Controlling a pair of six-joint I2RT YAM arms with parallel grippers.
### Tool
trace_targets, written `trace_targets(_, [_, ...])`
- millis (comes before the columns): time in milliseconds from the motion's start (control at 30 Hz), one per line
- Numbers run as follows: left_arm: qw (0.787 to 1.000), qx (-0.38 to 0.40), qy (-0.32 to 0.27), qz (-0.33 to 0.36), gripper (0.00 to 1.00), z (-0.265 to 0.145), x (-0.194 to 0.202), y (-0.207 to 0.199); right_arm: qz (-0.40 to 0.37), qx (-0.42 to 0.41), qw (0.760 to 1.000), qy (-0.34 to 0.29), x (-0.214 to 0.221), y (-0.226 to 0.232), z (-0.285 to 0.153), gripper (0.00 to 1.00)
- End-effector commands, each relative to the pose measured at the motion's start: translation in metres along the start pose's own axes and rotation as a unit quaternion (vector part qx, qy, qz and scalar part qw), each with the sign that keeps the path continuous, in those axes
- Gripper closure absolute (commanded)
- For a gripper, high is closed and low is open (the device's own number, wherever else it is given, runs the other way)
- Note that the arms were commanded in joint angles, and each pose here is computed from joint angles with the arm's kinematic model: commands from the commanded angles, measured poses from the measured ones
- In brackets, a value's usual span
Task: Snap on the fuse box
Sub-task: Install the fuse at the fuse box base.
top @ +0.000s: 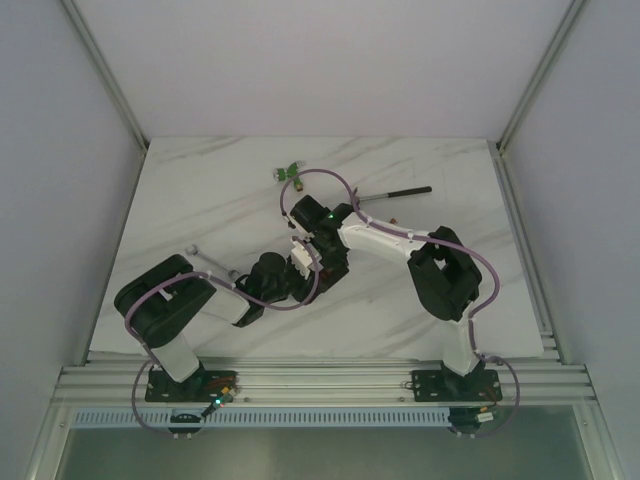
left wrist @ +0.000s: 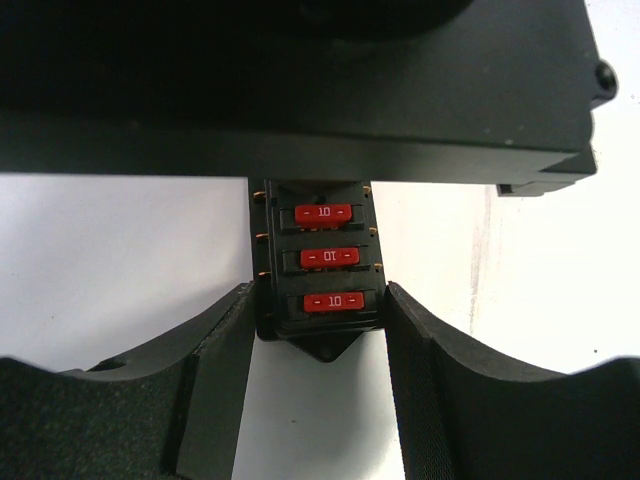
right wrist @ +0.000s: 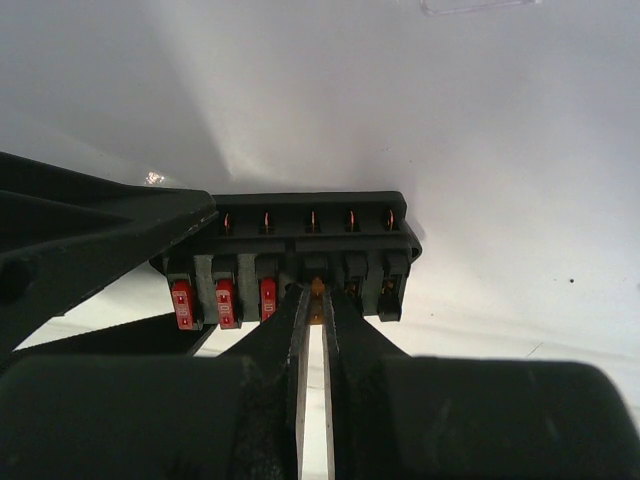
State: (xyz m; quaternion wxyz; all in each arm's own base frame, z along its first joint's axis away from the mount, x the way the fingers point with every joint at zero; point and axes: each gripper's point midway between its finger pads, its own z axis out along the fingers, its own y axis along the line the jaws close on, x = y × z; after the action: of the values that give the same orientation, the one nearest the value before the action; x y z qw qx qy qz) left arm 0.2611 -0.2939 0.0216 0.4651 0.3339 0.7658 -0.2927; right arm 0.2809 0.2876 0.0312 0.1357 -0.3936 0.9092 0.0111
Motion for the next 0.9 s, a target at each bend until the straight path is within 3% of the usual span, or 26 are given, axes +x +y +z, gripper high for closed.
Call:
trace_targets(0, [1.0,0.006,0.01,-0.016,0.7,-0.001,0.008,0.0,-0.011,-0.06,0.987,0.146,0.09,0.048,0.075,1.0])
trace_targets(100, [1.0,0.008,0.019,-0.013,0.7,0.0,0.012,0.0,-0.004,-0.044,0.994,0.097,0.061,0.04,0.045,1.0])
trace_targets(433, [0.998,0.043,0.038,0.005,0.69,-0.002,0.015,-0.01,0.06,-0.013,0.998,-0.023,0.007,0.012,-0.029,0.77])
trace_targets(600, [0.997,0.065,0.044,0.013,0.68,-0.002,0.014,-0.016,0.094,-0.013,0.994,-0.052,-0.005,-0.001,-0.047,0.71])
trace_targets(867, [0.996,0.078,0.049,0.012,0.68,0.001,0.017,-0.02,0.113,-0.015,0.993,-0.038,-0.002,-0.011,-0.035,0.74])
